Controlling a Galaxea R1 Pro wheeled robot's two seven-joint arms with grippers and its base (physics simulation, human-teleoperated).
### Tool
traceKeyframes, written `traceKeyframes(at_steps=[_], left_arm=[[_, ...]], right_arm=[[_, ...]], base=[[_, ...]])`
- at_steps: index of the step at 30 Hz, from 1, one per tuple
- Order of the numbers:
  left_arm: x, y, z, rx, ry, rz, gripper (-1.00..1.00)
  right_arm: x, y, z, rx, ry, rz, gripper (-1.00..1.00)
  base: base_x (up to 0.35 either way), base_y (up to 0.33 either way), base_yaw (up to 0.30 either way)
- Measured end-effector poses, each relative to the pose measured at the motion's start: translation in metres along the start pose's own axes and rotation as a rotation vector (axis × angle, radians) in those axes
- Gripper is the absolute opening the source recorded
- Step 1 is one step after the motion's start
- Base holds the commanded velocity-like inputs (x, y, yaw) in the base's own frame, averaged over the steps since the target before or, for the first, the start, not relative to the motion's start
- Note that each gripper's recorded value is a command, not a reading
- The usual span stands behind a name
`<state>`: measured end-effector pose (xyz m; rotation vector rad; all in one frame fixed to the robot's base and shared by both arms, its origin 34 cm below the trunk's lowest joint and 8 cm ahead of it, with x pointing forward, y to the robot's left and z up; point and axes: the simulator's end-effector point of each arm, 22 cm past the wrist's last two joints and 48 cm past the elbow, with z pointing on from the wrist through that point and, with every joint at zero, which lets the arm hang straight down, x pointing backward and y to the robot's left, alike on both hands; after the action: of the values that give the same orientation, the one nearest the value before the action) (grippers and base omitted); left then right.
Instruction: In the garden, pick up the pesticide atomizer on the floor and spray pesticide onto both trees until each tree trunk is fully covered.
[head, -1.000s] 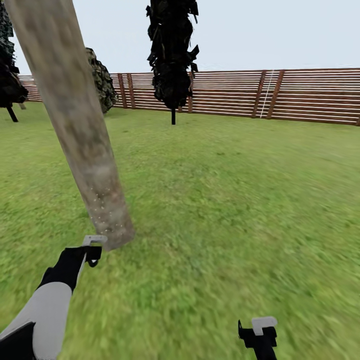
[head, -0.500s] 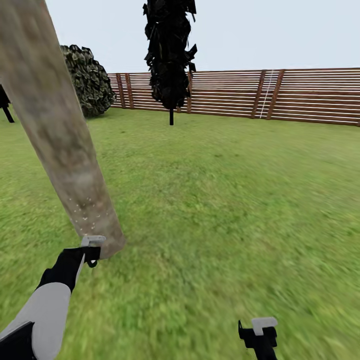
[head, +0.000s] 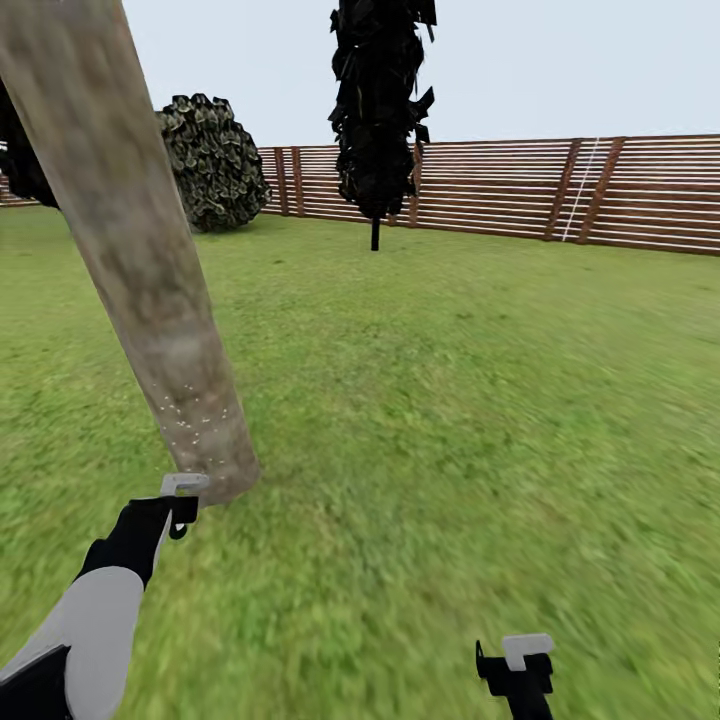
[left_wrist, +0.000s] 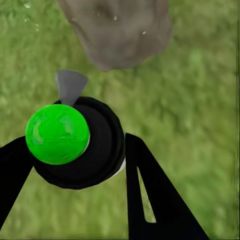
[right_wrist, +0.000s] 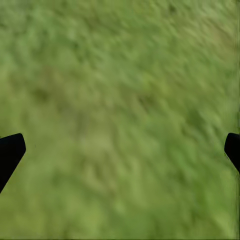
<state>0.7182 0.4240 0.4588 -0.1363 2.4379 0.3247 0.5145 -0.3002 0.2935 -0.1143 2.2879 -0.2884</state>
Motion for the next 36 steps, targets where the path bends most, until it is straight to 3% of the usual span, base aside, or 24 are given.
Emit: traceKeyframes(at_steps=[18,36], left_arm=[[-0.0011,0.0017,-0.0004,-0.004,-0.002,-0.002,-1.0],[-0.0056,0.0077,-0.0028,-0.012,-0.012,-0.007,-1.0]], right_arm=[[-0.0001,0.0009,-0.0001,-0.001,0.0,0.001,1.0],[-0.0028,0.0022,-0.0005,-0.003,-0.005,0.002,1.0]], base=[[0.163,-0.244,0.009],[0.096,-0.262,0.26]])
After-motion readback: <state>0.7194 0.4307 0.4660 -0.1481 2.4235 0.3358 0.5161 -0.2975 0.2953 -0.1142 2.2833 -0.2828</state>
